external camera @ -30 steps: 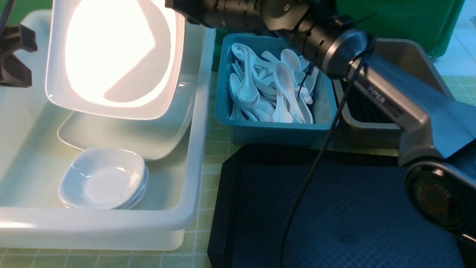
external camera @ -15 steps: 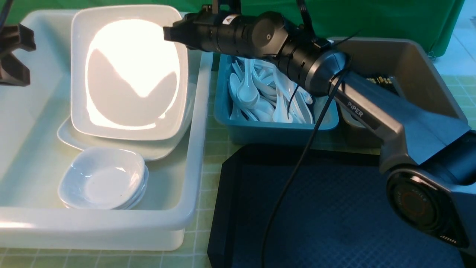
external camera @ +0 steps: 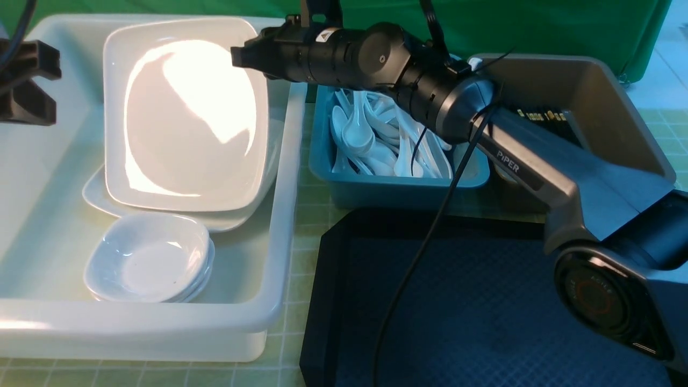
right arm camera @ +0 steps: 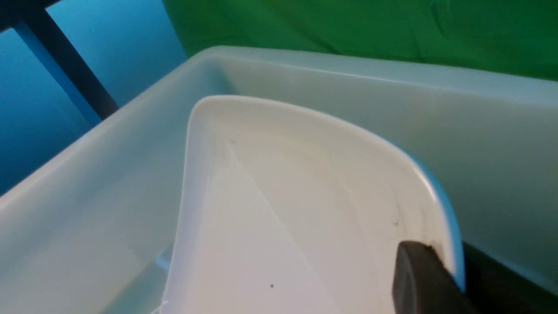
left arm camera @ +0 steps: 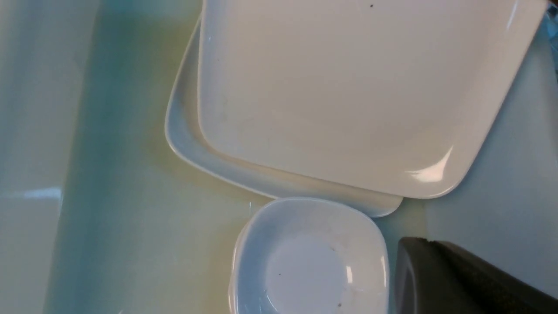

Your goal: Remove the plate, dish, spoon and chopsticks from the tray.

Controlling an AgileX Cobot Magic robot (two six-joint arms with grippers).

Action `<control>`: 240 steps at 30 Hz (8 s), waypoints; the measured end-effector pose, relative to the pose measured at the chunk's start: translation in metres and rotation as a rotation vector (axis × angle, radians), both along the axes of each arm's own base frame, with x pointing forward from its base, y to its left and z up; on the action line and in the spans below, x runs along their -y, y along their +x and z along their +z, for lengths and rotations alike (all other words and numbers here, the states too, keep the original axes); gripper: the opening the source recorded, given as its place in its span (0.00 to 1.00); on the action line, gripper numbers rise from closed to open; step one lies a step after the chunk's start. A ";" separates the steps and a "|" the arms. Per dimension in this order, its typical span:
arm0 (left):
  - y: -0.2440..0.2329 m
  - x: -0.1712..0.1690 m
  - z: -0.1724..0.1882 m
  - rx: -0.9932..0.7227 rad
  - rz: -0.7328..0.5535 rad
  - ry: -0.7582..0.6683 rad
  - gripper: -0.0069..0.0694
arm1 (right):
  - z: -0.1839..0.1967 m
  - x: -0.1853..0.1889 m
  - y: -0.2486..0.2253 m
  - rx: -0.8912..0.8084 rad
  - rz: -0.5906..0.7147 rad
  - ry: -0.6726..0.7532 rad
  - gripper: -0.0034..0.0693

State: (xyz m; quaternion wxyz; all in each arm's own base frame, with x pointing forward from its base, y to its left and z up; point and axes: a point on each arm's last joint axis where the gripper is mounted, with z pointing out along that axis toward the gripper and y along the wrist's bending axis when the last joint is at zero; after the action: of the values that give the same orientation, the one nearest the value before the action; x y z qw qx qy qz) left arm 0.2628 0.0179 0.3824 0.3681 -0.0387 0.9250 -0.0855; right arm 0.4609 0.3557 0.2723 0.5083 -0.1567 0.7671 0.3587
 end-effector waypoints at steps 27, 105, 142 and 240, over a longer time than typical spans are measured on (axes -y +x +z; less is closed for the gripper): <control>0.003 0.000 -0.003 -0.011 -0.015 -0.001 0.08 | -0.004 0.002 -0.001 -0.081 0.019 0.012 0.39; -0.206 0.052 -0.083 0.807 -0.400 -0.081 0.08 | 0.039 0.350 -0.432 0.710 -0.620 -0.067 0.16; -0.206 0.020 -0.182 0.743 0.032 0.165 0.09 | 0.039 0.350 -0.432 0.703 -0.620 -0.067 0.25; -0.207 0.019 -0.190 0.690 0.029 0.198 0.15 | -0.084 0.358 -0.405 0.249 -0.729 -0.467 0.38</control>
State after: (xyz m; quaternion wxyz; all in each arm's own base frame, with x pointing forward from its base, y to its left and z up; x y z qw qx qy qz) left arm 0.0562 -0.0010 0.1922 0.6618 0.0150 0.7495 0.0019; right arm 0.0555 -0.0026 0.1879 0.6409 -0.0286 0.7656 -0.0482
